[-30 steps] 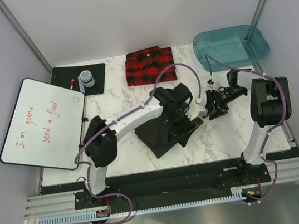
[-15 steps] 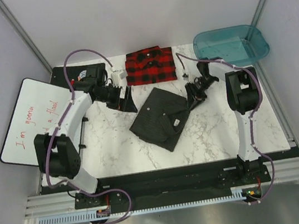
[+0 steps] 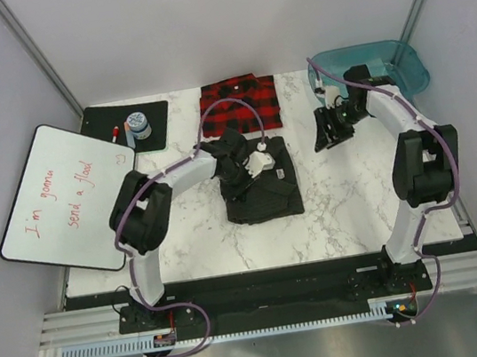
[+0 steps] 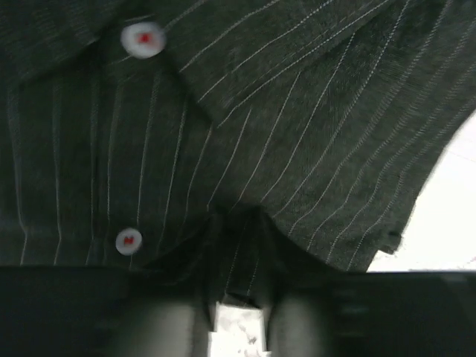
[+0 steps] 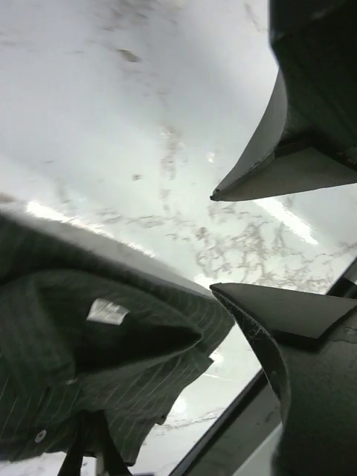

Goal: Fold and stack the long sleeve shirts
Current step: Fold the shirt

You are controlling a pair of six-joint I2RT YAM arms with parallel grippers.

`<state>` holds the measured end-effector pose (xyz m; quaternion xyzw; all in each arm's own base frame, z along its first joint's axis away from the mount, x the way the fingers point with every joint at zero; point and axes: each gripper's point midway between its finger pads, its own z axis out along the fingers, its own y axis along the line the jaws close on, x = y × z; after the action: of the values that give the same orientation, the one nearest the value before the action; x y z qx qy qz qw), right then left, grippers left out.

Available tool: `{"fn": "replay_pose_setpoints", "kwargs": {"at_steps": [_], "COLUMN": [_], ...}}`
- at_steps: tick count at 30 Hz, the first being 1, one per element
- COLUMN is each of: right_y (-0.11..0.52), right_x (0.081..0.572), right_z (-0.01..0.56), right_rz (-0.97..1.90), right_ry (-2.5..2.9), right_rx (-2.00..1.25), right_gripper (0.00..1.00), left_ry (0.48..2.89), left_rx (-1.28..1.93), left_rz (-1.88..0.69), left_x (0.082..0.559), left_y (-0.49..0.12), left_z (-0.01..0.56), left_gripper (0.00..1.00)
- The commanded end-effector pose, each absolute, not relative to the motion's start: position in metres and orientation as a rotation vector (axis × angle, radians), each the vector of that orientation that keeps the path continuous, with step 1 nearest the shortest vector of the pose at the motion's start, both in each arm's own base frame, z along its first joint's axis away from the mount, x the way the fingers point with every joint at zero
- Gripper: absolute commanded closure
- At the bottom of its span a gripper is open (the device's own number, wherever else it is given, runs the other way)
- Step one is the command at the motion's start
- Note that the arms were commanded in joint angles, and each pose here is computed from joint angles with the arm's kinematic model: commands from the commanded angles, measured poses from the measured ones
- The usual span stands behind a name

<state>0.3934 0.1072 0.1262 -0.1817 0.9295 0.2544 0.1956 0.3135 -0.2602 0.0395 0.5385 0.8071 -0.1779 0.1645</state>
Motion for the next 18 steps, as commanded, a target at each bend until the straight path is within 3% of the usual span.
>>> {"fn": "replay_pose_setpoints", "kwargs": {"at_steps": [1,2,5,7,8,11,14,18], "right_y": [0.094,0.085,0.073,0.066,0.063,0.067,0.073,0.093], "right_x": [0.339,0.330,0.318,0.315,0.315,0.307,0.300,0.296], "right_z": [0.099,0.094,0.084,0.079,0.077,0.076,0.067,0.040], "right_rz": [0.855,0.864,0.852,0.837,0.830,0.875,0.899,0.897], "right_ry": [2.770,2.797,2.843,2.867,2.872,2.885,2.912,2.953], "right_rx": [-0.433,-0.395,-0.375,-0.360,-0.377,-0.397,-0.431,-0.514], "right_gripper": [0.45,0.45,0.46,0.46,0.47,0.49,0.51,0.56], "left_ry": [2.282,2.308,2.415,2.416,2.387,2.243,2.148,2.216], "left_rx": [1.605,1.608,1.652,1.666,1.642,1.432,1.179,0.905], "left_rz": [-0.410,-0.435,-0.595,-0.793,-0.906,-1.119,-1.161,-1.136], "left_x": [0.300,0.285,0.208,0.159,0.150,0.168,0.213,0.260], "left_y": [-0.282,-0.287,-0.320,-0.357,-0.370,-0.386,-0.359,-0.295], "left_z": [0.029,0.025,0.016,0.037,0.055,0.126,0.183,0.194], "left_gripper": [0.78,0.86,0.91,0.89,0.76,0.56,0.40,0.34]}}
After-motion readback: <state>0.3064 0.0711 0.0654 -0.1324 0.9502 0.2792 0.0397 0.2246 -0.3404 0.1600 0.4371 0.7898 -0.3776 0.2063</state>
